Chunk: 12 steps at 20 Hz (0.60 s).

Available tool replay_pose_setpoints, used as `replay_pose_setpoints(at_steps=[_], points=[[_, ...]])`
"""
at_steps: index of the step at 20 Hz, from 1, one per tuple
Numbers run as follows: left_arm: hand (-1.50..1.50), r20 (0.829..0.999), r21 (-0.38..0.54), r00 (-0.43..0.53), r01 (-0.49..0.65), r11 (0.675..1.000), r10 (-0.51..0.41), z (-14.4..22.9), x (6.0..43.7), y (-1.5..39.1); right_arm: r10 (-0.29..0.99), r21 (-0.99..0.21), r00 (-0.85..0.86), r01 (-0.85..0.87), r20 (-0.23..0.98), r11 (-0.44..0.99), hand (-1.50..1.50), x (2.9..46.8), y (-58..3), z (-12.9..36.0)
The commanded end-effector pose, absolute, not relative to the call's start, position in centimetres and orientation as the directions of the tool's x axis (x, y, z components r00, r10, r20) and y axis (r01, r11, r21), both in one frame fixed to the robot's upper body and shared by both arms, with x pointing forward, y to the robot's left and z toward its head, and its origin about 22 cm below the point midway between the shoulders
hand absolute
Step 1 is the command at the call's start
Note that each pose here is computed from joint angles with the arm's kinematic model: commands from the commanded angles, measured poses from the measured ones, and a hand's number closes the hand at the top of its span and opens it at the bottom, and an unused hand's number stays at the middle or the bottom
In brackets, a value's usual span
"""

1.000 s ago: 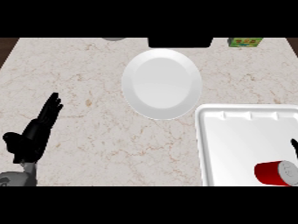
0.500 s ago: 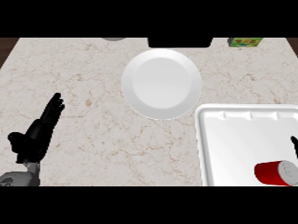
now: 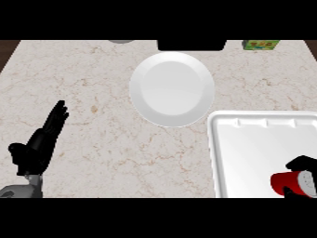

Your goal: Pick the can from the tray and place it in the plate

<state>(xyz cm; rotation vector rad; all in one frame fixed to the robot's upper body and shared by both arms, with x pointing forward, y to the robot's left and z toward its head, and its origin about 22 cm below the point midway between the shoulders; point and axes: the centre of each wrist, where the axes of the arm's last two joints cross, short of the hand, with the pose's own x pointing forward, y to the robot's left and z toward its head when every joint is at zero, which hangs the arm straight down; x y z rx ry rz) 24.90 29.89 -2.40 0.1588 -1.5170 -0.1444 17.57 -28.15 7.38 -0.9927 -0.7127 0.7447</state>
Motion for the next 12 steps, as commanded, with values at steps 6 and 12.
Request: replay_pose_setpoints(at_steps=[6,12], points=[[0.00,0.981,0.185,0.050,0.004,0.983,-0.185,-3.0,25.0,30.0,0.855,-0.933,0.479,-0.176,0.198,0.315,1.50,18.4,-27.1,6.4],[0.00,0.984,0.167,0.051,0.028,0.986,-0.169,-1.6,25.8,30.5,0.822,-0.896,0.463,-0.116,0.333,0.429,1.50,20.9,-30.2,-0.5]])
